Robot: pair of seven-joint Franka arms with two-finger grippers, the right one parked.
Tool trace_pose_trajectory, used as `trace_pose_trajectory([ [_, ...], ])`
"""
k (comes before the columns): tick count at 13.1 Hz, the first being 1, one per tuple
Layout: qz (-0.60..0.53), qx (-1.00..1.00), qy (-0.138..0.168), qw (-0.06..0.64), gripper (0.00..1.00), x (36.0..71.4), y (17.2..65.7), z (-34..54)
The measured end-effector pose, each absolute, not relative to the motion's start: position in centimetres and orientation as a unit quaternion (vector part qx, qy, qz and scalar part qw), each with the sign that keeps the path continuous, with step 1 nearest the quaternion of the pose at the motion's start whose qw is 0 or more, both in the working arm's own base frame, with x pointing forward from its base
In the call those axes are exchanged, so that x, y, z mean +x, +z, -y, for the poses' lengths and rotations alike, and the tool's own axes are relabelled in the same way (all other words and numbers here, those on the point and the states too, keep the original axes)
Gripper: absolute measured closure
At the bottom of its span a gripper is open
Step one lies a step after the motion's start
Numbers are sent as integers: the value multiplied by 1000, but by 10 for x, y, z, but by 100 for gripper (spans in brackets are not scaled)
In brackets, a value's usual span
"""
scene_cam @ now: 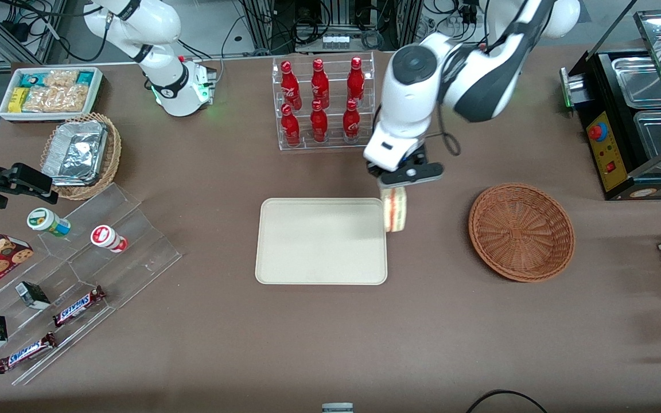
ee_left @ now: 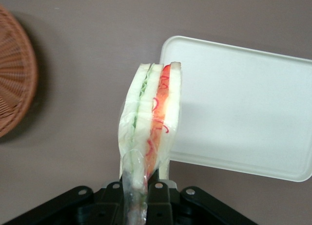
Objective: Place sandwich from basket to tray
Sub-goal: 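Lower the sandwich onto the tray and open the left gripper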
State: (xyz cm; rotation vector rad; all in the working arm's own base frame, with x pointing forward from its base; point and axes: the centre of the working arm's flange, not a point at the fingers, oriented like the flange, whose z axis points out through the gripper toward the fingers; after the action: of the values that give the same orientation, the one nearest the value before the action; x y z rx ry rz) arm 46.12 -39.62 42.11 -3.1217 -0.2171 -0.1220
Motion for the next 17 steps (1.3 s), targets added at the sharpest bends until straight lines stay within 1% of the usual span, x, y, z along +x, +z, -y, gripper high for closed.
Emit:
trace_pose_trajectory([
  [2,49,-998,-45,6,85,464,379,416],
  [4,39,-998,-41,10,85,470,340,431],
  [8,32,-999,-32,18,85,493,290,459],
  [9,26,-999,-33,24,85,495,280,464],
  [12,23,-998,-58,30,85,496,260,474],
  [16,37,-997,-60,29,85,497,250,474],
  [17,44,-997,-60,29,81,497,250,474],
])
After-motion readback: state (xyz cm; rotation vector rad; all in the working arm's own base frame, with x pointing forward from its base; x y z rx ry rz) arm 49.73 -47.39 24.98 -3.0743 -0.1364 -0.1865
